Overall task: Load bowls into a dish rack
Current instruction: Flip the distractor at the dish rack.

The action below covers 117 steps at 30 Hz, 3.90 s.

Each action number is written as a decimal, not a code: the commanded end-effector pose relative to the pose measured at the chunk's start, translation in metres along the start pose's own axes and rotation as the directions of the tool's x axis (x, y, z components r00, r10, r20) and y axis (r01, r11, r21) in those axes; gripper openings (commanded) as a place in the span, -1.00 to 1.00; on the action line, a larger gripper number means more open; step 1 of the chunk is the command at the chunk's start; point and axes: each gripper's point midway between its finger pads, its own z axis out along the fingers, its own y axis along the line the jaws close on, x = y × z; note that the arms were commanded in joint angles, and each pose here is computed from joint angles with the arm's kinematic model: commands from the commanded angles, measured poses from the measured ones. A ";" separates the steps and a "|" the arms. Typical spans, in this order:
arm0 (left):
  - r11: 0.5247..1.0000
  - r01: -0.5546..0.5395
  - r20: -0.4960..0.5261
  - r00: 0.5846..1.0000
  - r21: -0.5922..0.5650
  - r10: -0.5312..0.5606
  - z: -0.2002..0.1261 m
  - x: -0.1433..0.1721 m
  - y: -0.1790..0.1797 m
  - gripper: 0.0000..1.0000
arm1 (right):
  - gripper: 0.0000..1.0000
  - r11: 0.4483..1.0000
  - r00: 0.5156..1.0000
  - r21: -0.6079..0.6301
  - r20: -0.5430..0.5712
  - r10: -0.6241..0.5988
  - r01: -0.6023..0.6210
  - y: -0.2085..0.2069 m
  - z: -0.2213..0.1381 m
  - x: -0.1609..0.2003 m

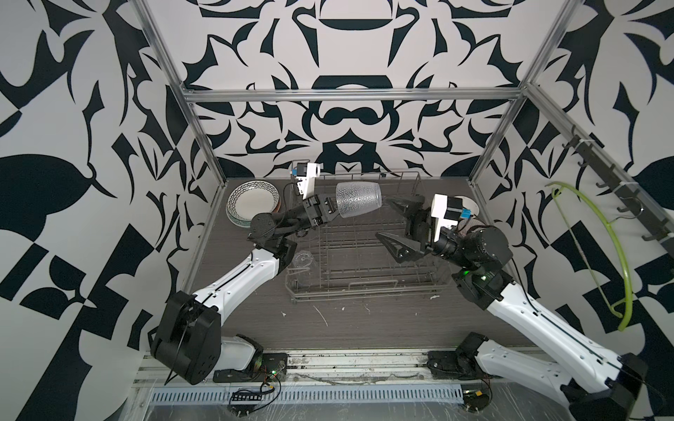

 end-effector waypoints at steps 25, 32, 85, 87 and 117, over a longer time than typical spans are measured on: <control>0.996 0.005 -0.097 0.995 0.091 0.003 0.016 0.029 -0.005 -1.00 | 0.81 0.996 0.999 -0.085 0.046 0.010 -0.006 -0.008 0.022 -0.031; 0.996 0.011 -0.100 0.995 0.083 -0.003 0.017 0.029 0.002 -1.00 | 0.81 0.994 0.998 -0.099 0.037 0.040 -0.037 -0.009 0.024 -0.026; 0.892 -0.003 -0.117 0.992 -0.452 -0.056 -0.038 0.047 0.079 -0.16 | 0.13 1.000 0.980 -0.019 -0.196 0.015 -0.020 -0.062 0.037 0.000; 0.710 -0.099 -0.139 0.990 -0.698 0.002 -0.067 0.044 0.094 -0.15 | 0.13 0.999 0.967 0.016 -0.249 0.047 -0.045 -0.074 0.039 0.017; 0.147 -0.112 -0.071 0.963 -0.983 0.260 -0.207 0.023 0.028 -0.12 | 0.07 0.966 0.615 0.127 -0.750 0.242 -0.225 -0.128 0.119 0.300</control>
